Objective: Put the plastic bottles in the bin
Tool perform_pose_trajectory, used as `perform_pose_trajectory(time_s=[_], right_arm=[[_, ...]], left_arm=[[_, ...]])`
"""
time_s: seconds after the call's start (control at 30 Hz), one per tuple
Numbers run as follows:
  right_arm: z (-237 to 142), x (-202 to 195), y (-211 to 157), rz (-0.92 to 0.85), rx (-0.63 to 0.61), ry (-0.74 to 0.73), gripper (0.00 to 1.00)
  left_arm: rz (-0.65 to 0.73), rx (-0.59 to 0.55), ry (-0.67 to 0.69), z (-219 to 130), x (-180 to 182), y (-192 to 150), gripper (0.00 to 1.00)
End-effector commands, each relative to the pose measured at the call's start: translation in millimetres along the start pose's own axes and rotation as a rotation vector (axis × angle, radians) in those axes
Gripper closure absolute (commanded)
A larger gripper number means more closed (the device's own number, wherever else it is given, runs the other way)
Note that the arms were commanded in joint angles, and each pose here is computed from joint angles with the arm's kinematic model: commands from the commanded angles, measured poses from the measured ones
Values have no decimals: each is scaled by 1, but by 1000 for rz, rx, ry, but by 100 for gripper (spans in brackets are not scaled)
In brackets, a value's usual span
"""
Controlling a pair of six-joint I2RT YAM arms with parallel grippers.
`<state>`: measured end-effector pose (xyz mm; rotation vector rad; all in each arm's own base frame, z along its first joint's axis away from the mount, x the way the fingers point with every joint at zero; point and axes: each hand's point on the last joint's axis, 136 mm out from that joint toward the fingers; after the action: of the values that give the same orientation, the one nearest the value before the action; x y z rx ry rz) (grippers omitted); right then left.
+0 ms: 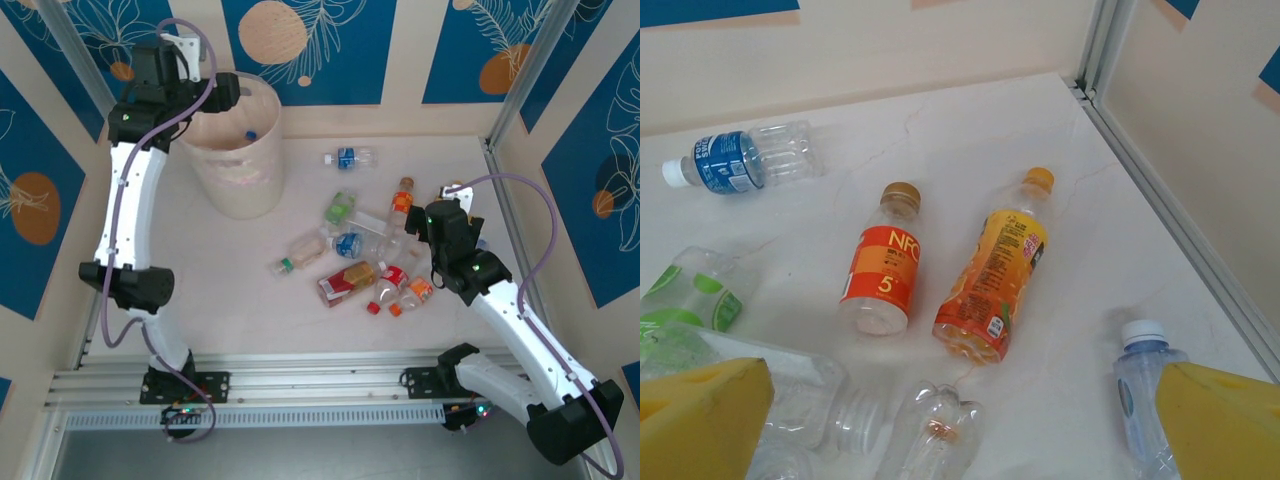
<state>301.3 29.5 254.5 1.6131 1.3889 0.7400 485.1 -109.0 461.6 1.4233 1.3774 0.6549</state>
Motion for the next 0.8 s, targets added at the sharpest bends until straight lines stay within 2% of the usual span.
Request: perform_pose_trajectory(time_s=[0.0, 0.23, 0.27, 0.33, 0.53, 0.77], right_arm=[[-2, 1, 7, 12, -28, 4, 1], [-1, 0, 4, 11, -21, -2, 1], [-1, 0, 3, 11, -21, -2, 1], [-2, 0, 5, 12, -23, -1, 1], [-2, 0, 5, 17, -22, 2, 1], [-2, -2, 3, 14, -16, -6, 1]], left_arm=[[-42, -46, -137, -21, -24, 13, 18], [-14, -39, -232, -43, -56, -7, 13], [-2, -32, -236, -46, -60, -13, 11], [18, -18, -242, -51, -67, -24, 0], [100, 4, -246, -66, -88, -60, 0], [211, 100, -266, -69, -116, -122, 0]])
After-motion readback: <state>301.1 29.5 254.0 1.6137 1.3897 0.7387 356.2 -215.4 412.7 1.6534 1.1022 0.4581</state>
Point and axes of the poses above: each hand's point on the last joint's axis, 136 mm out from that joint toward the fingers, its own z axis out along the fingers, its own x axis along the line the jaws close on, y = z × x, and after that the axes turned 6 degrees about -z, right-handed
